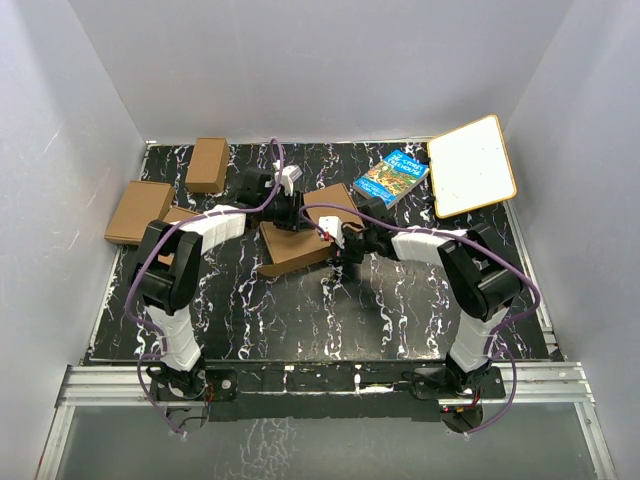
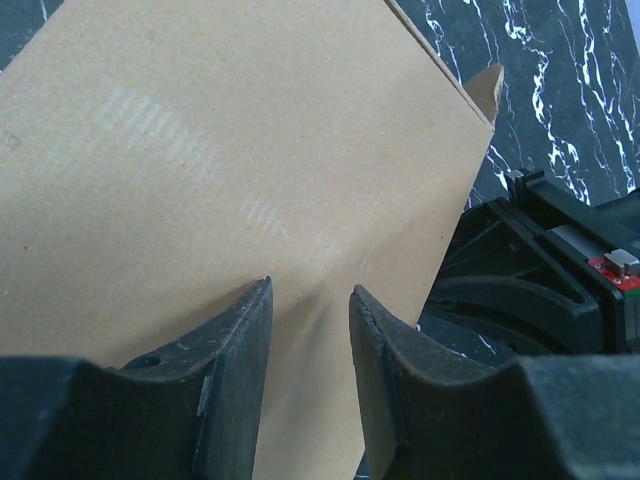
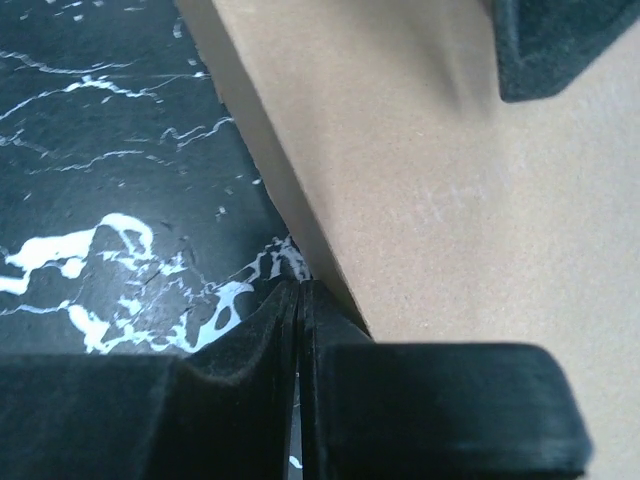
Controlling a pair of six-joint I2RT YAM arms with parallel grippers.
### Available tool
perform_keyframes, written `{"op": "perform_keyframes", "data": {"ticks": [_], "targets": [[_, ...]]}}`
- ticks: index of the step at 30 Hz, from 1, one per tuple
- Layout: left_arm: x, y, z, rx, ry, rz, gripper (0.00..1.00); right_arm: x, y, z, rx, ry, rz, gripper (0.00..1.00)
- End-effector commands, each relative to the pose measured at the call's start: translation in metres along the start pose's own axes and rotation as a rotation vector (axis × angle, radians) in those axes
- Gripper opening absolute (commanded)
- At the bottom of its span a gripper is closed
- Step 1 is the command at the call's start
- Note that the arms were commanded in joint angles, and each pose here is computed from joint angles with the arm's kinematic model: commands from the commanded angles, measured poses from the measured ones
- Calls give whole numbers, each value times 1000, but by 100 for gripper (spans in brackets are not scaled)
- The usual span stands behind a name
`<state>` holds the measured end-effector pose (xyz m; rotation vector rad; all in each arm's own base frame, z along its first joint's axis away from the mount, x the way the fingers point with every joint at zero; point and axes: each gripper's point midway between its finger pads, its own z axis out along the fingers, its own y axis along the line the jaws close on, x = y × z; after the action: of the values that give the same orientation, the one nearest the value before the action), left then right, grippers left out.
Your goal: Fold the paper box
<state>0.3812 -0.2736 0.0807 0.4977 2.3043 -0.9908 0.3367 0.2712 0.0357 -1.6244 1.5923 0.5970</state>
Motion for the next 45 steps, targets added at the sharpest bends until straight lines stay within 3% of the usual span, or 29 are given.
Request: {"op": "perform_keyframes", "data": {"ticks": [1, 5, 9, 16, 20, 25, 30, 34, 35, 36, 38, 41, 45], "targets": [[64, 10, 4, -13, 201, -95, 36, -40, -70, -11, 321, -109, 24, 8], [67, 10, 5, -8, 216, -95, 36, -42, -83, -19, 418, -128, 78, 8], [70, 11, 5, -6, 226, -96, 36, -44, -79, -17, 404, -146, 74, 8], [35, 3, -1, -22, 163, -98, 40, -62, 2, -32, -124, -228, -101, 15], [-12, -8, -15, -30, 49, -77, 45, -78, -18, -58, -46, -252, -141, 15], [-55, -27, -44, -17, -77, -32, 50, -61, -44, -94, 66, -236, -109, 15], [-62, -36, -80, -59, -194, 16, 55, -10, -55, -106, 111, -184, 8, 15], [-50, -28, -116, -160, -329, 23, 70, -2, -77, -92, 101, -179, 22, 15], [-47, -28, -127, -180, -377, 14, 77, -47, -118, -100, 204, -380, 618, 44], [-43, -26, -135, -200, -418, -5, 86, -51, -129, -99, 224, -415, 743, 48], [-21, -19, -145, -228, -464, -71, 97, -49, -143, -97, 243, -423, 818, 50], [-2, -18, -154, -219, -510, -148, 97, -50, -151, -96, 220, -436, 865, 54], [17, -17, -155, -208, -499, -206, 97, -58, -151, -101, 196, -450, 811, 55]]}}
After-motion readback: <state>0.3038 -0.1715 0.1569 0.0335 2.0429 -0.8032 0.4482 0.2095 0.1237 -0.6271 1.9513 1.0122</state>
